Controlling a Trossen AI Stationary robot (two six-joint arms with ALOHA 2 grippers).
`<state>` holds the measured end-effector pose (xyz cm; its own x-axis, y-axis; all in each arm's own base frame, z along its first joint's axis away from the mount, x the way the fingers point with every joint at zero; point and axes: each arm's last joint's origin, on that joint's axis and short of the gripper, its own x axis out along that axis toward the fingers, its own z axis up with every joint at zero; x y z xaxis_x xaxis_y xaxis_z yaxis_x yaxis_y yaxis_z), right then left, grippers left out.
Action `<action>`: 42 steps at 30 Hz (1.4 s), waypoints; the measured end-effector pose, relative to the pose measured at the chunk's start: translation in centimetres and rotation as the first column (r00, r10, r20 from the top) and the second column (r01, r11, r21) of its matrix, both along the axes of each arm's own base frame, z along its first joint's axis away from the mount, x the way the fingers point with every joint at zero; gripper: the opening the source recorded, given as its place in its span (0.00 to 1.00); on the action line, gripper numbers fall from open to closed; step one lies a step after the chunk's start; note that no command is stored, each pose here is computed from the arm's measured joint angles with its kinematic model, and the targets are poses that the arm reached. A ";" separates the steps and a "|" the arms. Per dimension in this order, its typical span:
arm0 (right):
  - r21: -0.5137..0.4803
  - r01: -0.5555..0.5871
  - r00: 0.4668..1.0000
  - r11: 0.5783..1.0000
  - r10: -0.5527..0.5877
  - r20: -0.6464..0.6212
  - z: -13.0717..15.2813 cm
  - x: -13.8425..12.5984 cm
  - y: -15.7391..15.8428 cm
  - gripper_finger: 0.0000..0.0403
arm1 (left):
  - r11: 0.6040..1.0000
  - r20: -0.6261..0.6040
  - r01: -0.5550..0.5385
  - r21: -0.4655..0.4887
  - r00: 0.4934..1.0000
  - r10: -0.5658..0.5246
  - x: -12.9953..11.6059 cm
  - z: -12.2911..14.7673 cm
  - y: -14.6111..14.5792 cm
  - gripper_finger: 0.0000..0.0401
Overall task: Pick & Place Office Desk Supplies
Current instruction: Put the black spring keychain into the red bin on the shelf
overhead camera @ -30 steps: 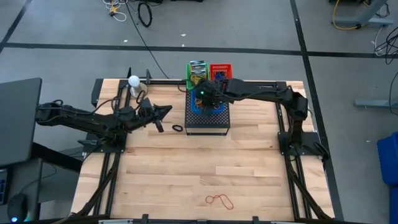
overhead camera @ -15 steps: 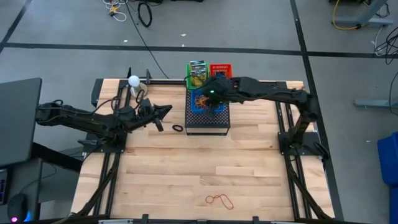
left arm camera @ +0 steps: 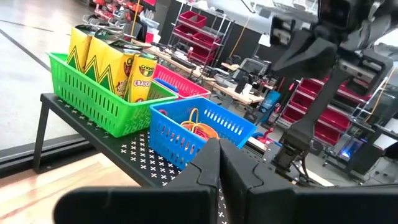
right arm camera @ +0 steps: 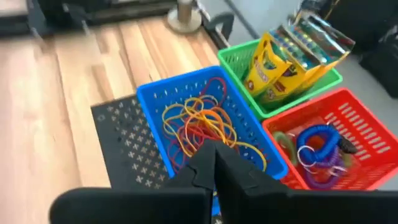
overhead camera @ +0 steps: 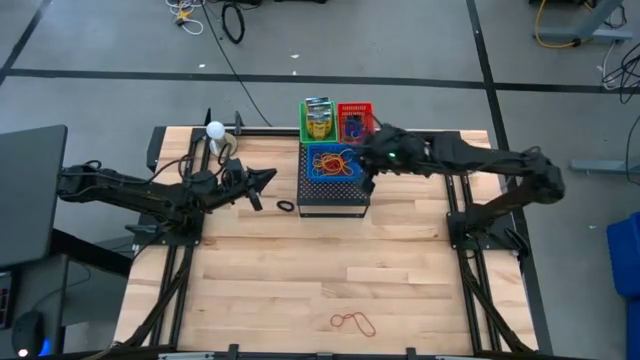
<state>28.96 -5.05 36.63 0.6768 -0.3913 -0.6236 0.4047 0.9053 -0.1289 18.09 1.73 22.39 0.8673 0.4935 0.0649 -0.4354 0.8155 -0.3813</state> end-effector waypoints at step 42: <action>0.059 0.037 0.975 0.998 -0.049 0.218 -2.7 -6.3 2.4 0.06 | 0.935 -0.612 -0.179 -0.305 0.789 -0.049 0.1 -2.2 1.3 0.13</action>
